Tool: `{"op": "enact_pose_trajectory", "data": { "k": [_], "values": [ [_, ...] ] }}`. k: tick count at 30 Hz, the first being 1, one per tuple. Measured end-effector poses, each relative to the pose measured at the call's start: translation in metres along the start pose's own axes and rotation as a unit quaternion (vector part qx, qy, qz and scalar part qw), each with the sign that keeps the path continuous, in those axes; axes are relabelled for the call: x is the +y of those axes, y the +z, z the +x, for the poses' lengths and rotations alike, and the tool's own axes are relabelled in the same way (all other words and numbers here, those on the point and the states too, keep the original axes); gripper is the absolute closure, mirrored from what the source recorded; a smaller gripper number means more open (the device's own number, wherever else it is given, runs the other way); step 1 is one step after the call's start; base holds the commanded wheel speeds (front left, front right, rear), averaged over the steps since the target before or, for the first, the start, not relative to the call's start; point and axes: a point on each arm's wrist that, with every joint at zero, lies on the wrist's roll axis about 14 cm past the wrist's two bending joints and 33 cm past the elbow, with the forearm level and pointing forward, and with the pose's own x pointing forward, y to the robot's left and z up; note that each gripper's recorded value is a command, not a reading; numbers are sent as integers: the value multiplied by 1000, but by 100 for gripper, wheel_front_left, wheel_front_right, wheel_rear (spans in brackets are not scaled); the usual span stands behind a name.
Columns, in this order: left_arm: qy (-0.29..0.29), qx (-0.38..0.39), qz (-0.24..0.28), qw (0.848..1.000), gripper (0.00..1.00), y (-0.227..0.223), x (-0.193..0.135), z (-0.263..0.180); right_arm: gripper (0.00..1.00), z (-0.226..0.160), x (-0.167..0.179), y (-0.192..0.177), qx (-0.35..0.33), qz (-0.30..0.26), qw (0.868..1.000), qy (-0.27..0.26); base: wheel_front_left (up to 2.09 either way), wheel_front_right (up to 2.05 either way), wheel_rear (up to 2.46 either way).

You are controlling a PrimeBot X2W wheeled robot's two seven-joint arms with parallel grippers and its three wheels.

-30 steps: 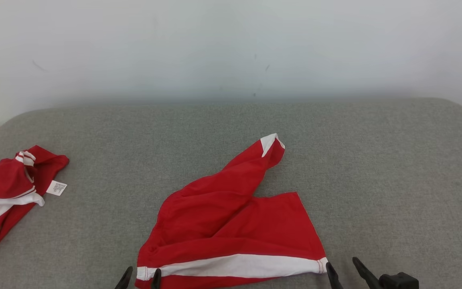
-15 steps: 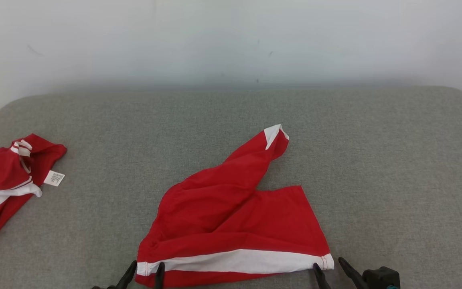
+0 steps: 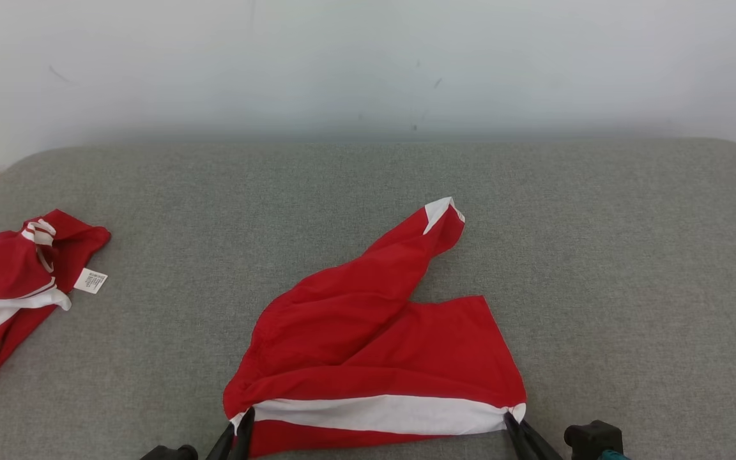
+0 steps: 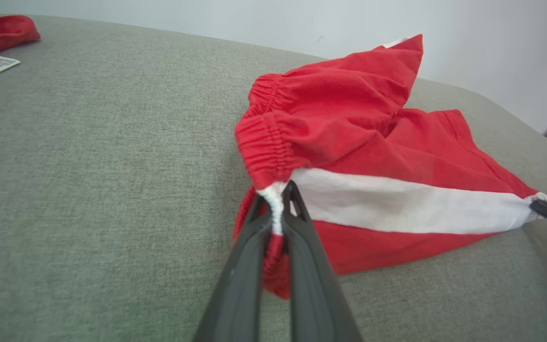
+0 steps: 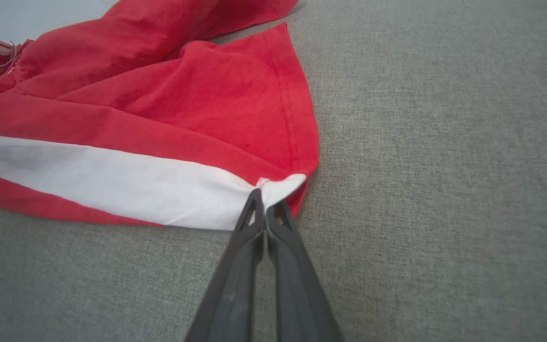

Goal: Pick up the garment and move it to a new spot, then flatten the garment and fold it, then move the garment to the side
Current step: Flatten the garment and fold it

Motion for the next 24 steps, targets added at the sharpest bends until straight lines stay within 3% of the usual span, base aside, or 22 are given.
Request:
{"op": "enact_pose_trajectory", "data": {
  "k": [5, 11, 23, 24],
  "values": [
    [0, -13, 3, 1000, 100, 7, -1, -4, 100, -1, -1, 1, -7, 0, 1000, -1, 0, 0, 0],
    [-5, -49, 16, 999, 100, 30, -2, -4, 100, 2, 4, 29, -54, 20, 998, 8, 0, 0, 0],
    [-80, -134, 113, 981, 100, 121, -16, 49, 100, 32, 1, 121, -137, 8, 989, 54, 0, 0, 0],
    [-92, -155, 126, 975, 100, 148, -18, 67, 100, 45, -1, 141, -147, -7, 987, 64, 0, 0, 0]
  ]
}}
